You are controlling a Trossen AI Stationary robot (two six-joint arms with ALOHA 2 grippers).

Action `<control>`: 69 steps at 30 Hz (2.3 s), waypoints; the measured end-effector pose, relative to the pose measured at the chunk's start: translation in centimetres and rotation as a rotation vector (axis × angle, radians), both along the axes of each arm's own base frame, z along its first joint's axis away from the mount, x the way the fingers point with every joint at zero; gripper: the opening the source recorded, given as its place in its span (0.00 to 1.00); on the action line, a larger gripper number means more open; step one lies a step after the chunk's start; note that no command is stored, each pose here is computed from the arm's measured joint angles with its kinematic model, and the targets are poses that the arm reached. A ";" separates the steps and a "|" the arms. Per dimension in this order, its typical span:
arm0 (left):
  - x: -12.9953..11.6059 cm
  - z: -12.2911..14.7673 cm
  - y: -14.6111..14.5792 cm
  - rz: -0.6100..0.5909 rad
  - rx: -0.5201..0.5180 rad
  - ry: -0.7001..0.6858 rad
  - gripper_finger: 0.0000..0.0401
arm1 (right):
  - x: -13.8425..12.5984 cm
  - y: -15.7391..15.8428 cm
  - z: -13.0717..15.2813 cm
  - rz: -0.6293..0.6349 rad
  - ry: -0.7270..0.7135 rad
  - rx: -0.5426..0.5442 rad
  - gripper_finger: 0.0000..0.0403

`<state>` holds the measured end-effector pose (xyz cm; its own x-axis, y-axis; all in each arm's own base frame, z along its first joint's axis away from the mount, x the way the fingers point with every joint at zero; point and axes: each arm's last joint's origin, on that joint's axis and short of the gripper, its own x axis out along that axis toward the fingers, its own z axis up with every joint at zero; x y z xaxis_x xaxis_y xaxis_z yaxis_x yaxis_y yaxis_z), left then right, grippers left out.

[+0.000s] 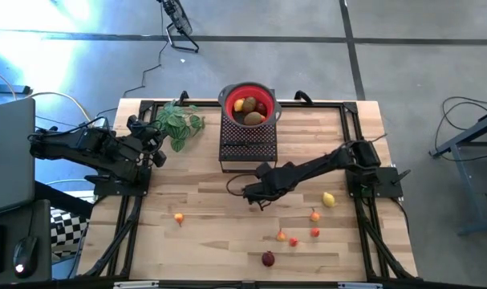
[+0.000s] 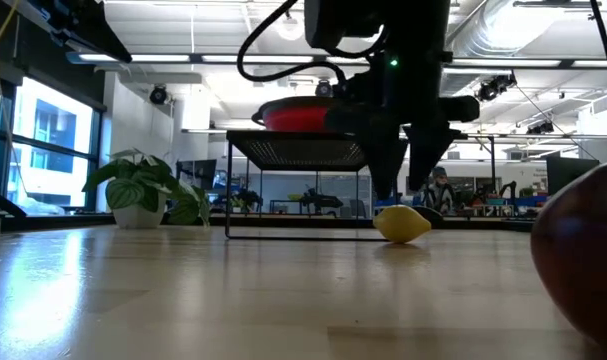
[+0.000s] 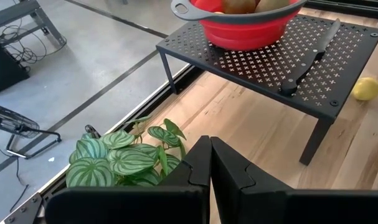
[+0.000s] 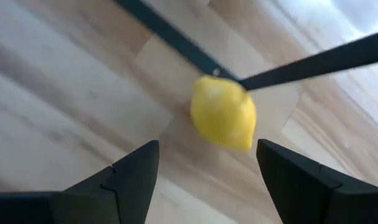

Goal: Pick & Place Fruit
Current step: Put the left lemon into the red strainer bowl

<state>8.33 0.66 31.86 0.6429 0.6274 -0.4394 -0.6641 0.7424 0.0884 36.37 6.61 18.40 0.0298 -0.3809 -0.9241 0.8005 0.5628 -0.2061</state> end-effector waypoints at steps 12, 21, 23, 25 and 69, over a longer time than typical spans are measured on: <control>0.0 0.0 0.0 0.000 0.000 0.000 0.00 | -1.6 1.3 0.4 0.101 0.145 -0.006 0.65; 0.0 0.0 0.0 0.000 0.000 0.000 0.00 | -3.0 3.3 1.8 0.191 0.177 -0.004 0.65; 0.0 0.0 0.0 0.000 0.000 0.001 0.00 | -3.4 3.5 2.7 0.197 0.155 0.006 0.64; 0.0 0.0 0.0 0.000 0.000 0.000 0.00 | -4.0 3.4 4.0 0.198 0.121 0.016 0.62; 0.0 0.0 0.0 0.001 0.000 0.000 0.00 | -12.8 -1.3 -1.1 0.346 -0.488 -0.061 0.30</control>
<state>8.32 0.67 31.86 0.6426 0.6278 -0.4392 -0.6645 0.7420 0.0885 23.53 5.35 17.30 0.5765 -0.3255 -0.7495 0.5836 0.8060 0.0989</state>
